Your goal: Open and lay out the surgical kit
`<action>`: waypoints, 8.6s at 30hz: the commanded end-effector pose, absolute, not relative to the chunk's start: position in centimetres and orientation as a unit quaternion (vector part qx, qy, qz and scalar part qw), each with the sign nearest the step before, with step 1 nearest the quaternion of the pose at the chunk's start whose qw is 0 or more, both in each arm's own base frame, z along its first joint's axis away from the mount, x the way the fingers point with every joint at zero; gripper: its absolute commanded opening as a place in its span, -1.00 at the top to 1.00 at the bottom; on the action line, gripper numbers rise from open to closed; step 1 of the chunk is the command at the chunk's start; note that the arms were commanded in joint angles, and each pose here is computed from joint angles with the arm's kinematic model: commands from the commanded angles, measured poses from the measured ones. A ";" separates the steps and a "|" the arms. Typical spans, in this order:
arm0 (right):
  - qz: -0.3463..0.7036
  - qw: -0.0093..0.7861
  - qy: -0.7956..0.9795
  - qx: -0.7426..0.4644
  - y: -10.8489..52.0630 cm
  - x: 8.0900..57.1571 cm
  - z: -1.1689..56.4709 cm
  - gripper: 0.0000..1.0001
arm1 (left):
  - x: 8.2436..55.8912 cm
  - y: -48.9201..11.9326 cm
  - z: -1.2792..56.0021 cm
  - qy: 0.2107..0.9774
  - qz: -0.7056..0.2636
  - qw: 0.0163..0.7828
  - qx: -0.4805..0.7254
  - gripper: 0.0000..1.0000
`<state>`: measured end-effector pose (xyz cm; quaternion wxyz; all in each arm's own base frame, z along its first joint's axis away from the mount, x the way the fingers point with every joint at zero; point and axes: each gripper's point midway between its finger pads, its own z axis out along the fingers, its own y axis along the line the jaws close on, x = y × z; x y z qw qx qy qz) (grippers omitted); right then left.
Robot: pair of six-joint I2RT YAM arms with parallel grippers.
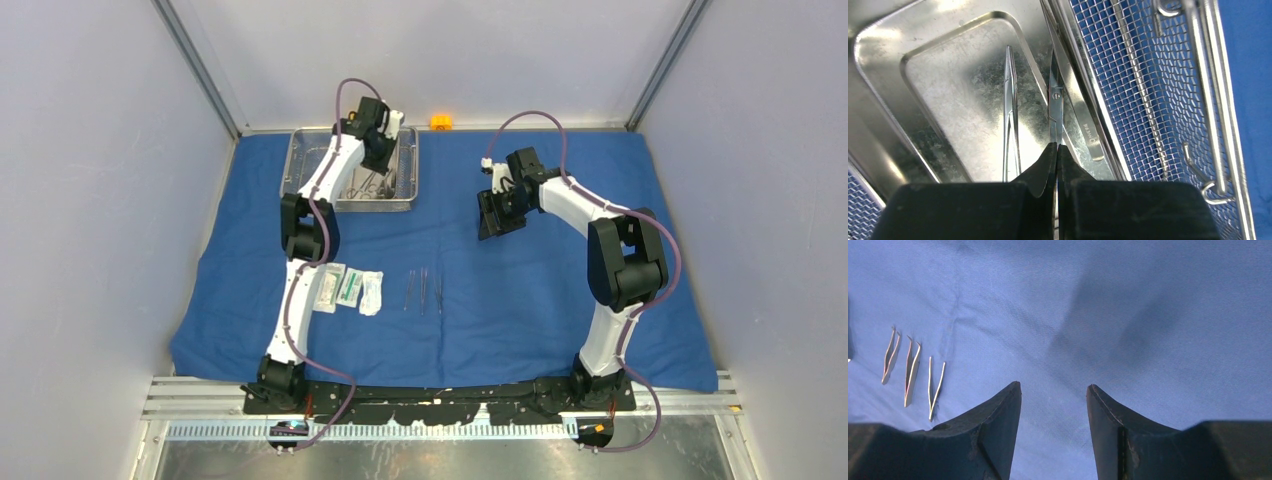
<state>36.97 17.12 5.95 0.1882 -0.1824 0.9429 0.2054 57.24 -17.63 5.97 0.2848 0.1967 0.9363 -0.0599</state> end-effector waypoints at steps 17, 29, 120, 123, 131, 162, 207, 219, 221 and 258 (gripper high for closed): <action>0.212 0.213 0.935 -0.190 17.5 38.0 7.6 -0.11 | 60.1 -18.2 6.1 0.916 -0.065 0.330 0.216 0.37; 0.210 0.211 0.936 -0.188 17.4 38.0 7.4 -0.11 | 60.4 -17.5 3.7 0.923 -0.037 0.313 0.220 0.31; 0.222 0.205 0.934 -0.191 17.8 37.8 7.3 -0.11 | 60.3 -9.9 10.1 0.936 -0.082 0.342 0.022 0.00; 0.221 0.204 0.934 -0.191 17.8 37.8 7.3 -0.11 | 61.1 -10.2 9.2 0.936 -0.091 0.341 0.016 -0.07; 0.218 0.205 0.935 -0.193 17.6 37.7 7.3 -0.11 | 62.3 -10.2 7.8 0.934 -0.099 0.341 -0.020 -0.17; 0.215 0.202 0.935 -0.196 17.4 37.4 7.2 -0.11 | 62.7 -9.0 2.4 0.941 -0.120 0.301 -0.099 0.42; 0.222 0.229 0.926 -0.201 17.6 37.4 9.5 -0.11 | 64.3 -8.6 18.6 0.854 -0.311 0.408 -0.088 1.00; 0.221 0.252 0.920 -0.204 17.6 37.6 11.6 -0.11 | 55.9 -15.9 24.7 0.782 -0.485 0.390 0.039 1.00; 0.217 0.262 0.918 -0.204 17.3 37.7 12.5 -0.11 | 53.6 -17.8 25.0 0.764 -0.502 0.399 0.067 1.00; 0.565 0.309 0.761 -0.073 19.8 30.6 21.4 -0.07 | 35.3 -37.9 19.0 0.758 -0.563 0.323 0.068 1.00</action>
